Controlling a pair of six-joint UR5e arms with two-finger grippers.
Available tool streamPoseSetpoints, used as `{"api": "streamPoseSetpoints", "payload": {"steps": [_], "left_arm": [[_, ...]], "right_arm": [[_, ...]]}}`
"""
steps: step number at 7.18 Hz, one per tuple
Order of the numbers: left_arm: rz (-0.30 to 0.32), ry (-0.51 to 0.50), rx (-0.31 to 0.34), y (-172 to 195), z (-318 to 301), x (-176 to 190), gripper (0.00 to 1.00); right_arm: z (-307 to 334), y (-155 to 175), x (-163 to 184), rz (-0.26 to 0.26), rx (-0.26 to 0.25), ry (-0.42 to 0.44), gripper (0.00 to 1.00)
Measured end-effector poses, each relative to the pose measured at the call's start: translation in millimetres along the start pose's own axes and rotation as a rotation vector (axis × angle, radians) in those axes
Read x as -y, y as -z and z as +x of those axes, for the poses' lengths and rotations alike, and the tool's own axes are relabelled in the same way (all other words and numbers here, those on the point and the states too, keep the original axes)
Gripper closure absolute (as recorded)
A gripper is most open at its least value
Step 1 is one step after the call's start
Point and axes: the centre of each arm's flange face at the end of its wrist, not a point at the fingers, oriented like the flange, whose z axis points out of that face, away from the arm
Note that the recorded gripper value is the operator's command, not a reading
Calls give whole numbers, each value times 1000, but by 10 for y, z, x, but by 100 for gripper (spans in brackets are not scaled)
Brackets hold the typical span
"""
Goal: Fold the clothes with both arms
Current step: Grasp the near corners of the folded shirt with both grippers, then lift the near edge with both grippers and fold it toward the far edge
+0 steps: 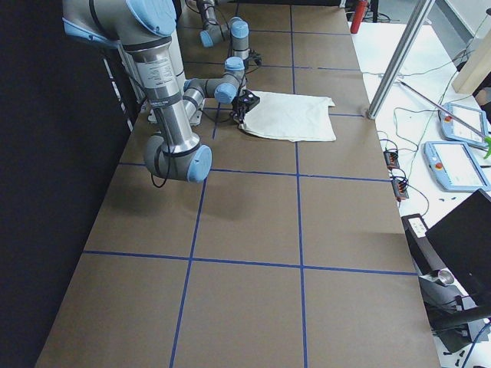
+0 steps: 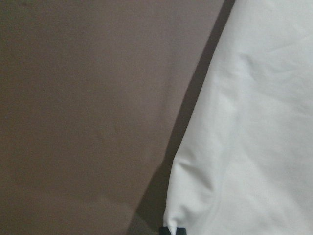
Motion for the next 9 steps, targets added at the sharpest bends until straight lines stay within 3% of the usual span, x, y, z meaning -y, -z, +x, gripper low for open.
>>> {"api": "streamPoseSetpoints", "payload": {"steps": [2, 6, 8, 9], "left_arm": [[-12, -14, -43, 271, -41, -97, 100], [-75, -55, -72, 734, -336, -549, 100], [-99, -67, -68, 787, -335, -698, 100], [-100, -74, -71, 795, -313, -701, 100]], "right_arm": [[136, 149, -45, -22, 17, 38, 100], [590, 549, -675, -141, 52, 150, 100], [579, 589, -742, -153, 72, 191, 100], [507, 627, -589, -143, 105, 205, 100]]}}
